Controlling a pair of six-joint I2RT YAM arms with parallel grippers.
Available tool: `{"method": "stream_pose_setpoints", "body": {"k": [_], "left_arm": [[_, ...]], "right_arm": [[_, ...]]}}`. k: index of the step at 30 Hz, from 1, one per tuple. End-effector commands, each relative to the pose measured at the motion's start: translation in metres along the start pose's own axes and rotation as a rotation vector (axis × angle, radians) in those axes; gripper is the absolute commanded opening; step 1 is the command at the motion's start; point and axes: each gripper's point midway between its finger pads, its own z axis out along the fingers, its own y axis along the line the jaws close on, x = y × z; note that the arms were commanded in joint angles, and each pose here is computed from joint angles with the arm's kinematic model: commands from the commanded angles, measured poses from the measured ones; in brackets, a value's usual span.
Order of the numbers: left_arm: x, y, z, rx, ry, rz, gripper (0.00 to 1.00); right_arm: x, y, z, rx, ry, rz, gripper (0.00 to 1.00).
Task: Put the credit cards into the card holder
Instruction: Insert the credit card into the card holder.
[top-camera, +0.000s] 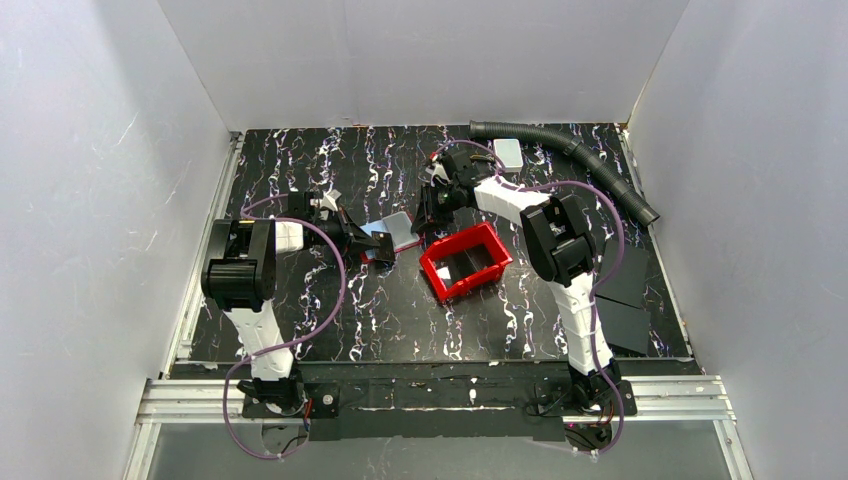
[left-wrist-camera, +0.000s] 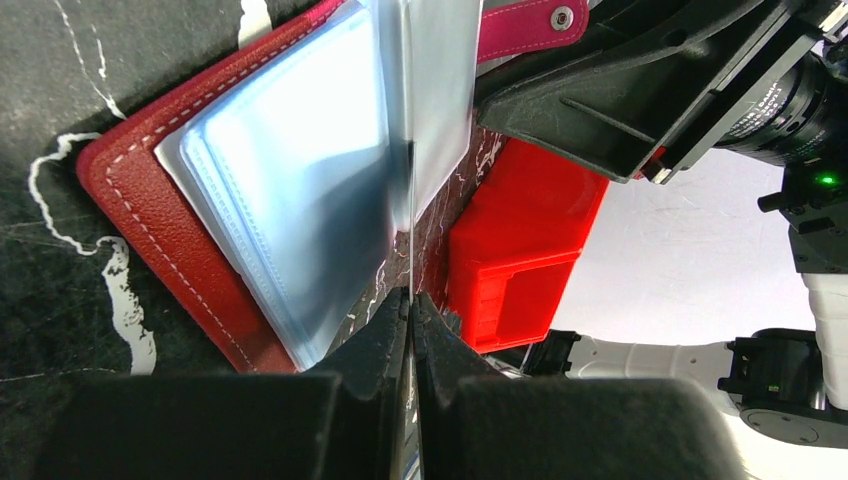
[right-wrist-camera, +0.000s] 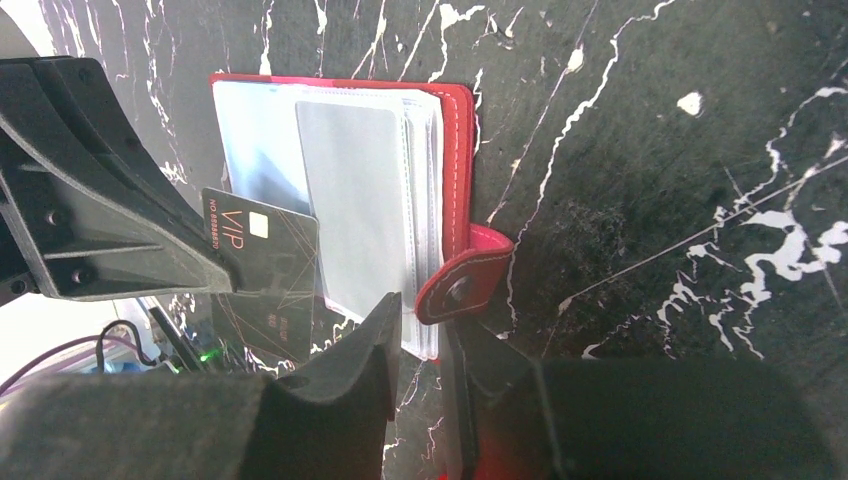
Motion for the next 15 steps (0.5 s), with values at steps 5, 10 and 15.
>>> {"method": "stream_pose_setpoints", "body": {"k": [5,10,15], "left_arm": [[0.0095,-0.0013,-0.0021,0.01,0.018,-0.007,0.0],[0.0127,0.0006,-0.0021,0.008,0.023,-0.013,0.0],[0.0124,0.0007,-0.0013,0.012,0.027,-0.015,0.0]], "right_arm": [[-0.007,-0.0008,-0.0006,0.001,-0.009,-0.022,0.28],[-0.0083,0.0004,-0.0009,-0.003,-0.013,-0.026,0.28],[-0.0083,0.001,-0.0015,-0.003,-0.013,-0.027,0.28]]}}
